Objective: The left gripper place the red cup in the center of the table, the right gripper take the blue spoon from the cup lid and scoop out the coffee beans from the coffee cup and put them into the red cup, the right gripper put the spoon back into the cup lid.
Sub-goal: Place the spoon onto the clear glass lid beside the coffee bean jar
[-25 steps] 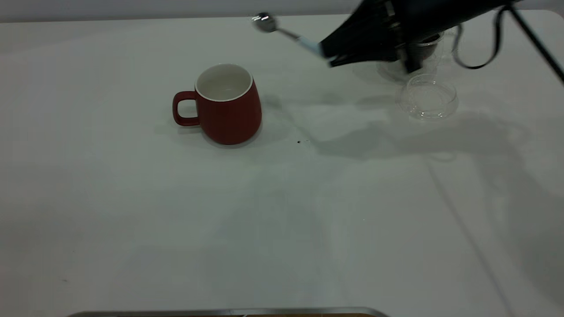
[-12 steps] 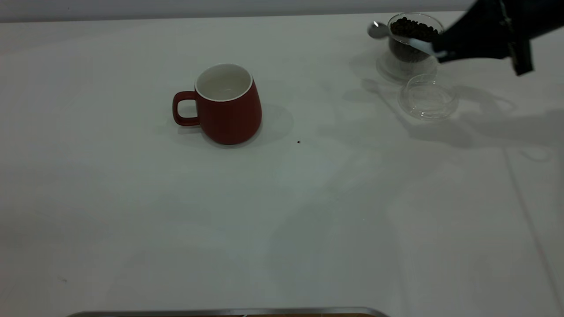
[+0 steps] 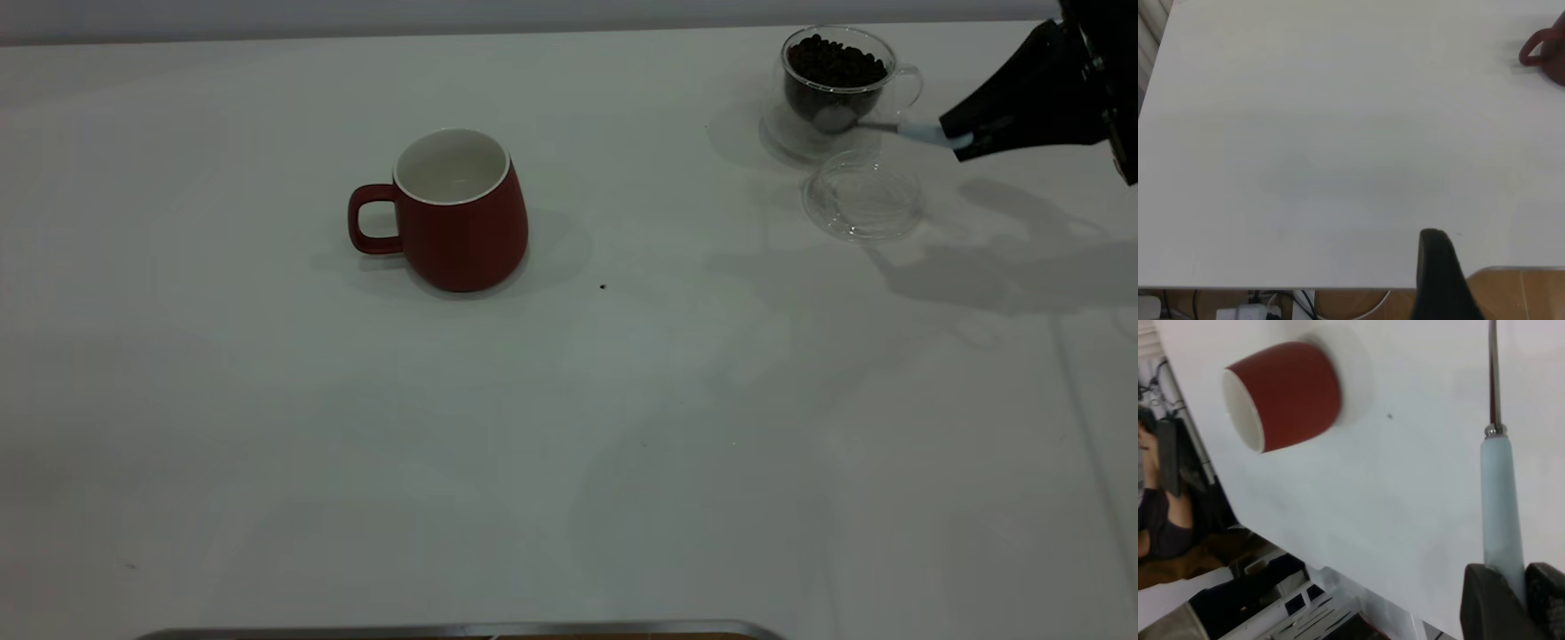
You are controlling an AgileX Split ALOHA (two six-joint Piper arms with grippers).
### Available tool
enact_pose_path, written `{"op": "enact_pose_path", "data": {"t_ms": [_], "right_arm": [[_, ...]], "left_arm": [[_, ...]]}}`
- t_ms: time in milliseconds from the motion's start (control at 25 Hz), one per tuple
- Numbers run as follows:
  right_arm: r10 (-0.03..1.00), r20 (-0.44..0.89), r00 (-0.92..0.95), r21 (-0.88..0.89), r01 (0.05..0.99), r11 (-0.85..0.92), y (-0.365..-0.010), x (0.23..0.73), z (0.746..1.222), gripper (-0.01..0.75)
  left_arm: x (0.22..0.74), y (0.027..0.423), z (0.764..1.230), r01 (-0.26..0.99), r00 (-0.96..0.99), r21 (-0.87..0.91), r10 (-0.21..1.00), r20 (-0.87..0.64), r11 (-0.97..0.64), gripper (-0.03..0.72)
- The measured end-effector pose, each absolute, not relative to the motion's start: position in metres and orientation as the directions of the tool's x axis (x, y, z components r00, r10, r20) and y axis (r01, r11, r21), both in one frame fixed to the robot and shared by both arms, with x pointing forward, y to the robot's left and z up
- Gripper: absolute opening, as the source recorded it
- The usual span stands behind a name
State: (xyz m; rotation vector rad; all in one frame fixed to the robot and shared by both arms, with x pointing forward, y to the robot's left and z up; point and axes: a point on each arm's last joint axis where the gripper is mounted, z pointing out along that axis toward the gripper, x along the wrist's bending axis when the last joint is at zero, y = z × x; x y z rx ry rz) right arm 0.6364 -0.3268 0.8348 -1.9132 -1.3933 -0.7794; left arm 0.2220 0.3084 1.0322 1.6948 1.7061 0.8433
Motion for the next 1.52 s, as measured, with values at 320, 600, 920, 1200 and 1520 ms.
{"op": "enact_pose_path", "data": {"t_ms": [320, 600, 920, 1200, 1520], "right_arm": [[0.625, 0.703, 0.339, -0.188, 0.936, -0.297, -0.329, 0.637, 0.829, 0.103], [0.641, 0.680, 0.357, -0.184, 0.929, -0.323, -0.332, 0.638, 0.827, 0.103], [0.651, 0.656, 0.380, -0.183, 0.918, -0.351, -0.339, 0.638, 0.825, 0.103], [0.663, 0.638, 0.392, -0.149, 0.907, -0.393, -0.344, 0.641, 0.822, 0.103], [0.659, 0.643, 0.391, -0.109, 0.898, -0.427, -0.338, 0.647, 0.821, 0.103]], "left_arm": [[0.222, 0.308, 1.032, 0.629, -0.020, 0.777, 0.999, 0.028, -0.009, 0.515], [0.222, 0.308, 1.032, 0.629, -0.020, 0.777, 0.999, 0.028, -0.009, 0.515], [0.222, 0.308, 1.032, 0.629, -0.021, 0.777, 0.999, 0.027, -0.007, 0.515], [0.222, 0.308, 1.032, 0.629, -0.021, 0.777, 0.999, 0.027, -0.007, 0.515], [0.222, 0.308, 1.032, 0.629, -0.021, 0.777, 0.999, 0.027, -0.007, 0.515]]}}
